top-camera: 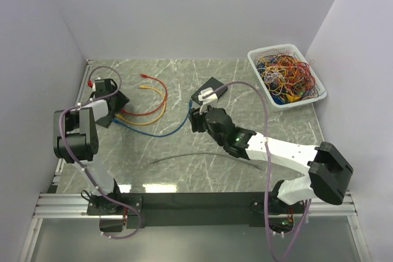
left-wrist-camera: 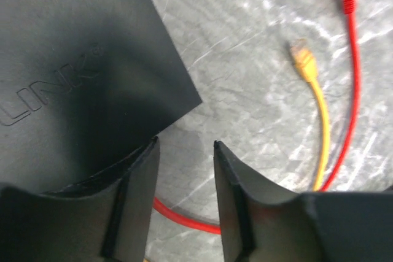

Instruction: Insert the plug into the switch port

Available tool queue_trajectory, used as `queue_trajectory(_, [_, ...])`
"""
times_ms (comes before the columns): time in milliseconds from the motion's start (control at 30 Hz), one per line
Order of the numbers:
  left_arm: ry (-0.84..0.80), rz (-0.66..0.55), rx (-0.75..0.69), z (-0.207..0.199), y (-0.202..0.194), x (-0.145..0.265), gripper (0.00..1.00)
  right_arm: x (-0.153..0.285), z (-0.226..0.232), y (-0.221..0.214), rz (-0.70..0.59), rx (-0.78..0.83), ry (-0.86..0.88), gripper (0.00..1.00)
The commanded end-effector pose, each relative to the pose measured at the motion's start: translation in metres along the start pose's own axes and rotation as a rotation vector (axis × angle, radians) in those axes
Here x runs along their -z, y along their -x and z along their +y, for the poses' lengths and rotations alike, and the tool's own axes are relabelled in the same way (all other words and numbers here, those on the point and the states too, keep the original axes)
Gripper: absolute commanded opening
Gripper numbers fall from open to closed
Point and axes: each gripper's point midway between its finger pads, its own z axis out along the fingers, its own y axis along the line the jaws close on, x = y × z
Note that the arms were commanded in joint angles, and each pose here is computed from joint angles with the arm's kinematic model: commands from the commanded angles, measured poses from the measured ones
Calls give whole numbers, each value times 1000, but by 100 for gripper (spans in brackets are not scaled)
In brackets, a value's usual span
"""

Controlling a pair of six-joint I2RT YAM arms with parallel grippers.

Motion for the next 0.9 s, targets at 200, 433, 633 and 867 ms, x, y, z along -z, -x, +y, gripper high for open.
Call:
queue_trajectory(200, [-149, -182, -7, -36, 45, 45, 53, -23, -10, 2, 33, -21, -113, 62])
queue_trajectory(433, [-342, -108, -97, -100, 14, 54, 54, -33, -68, 4, 75, -211, -202, 64])
queue_trajectory(633, [-480, 41, -213, -170, -73, 60, 54, -30, -116, 4, 87, -322, -265, 65])
queue_trajectory(867, [-558, 221, -318, -207, -167, 60, 54, -35, -118, -8, 108, -339, -262, 65])
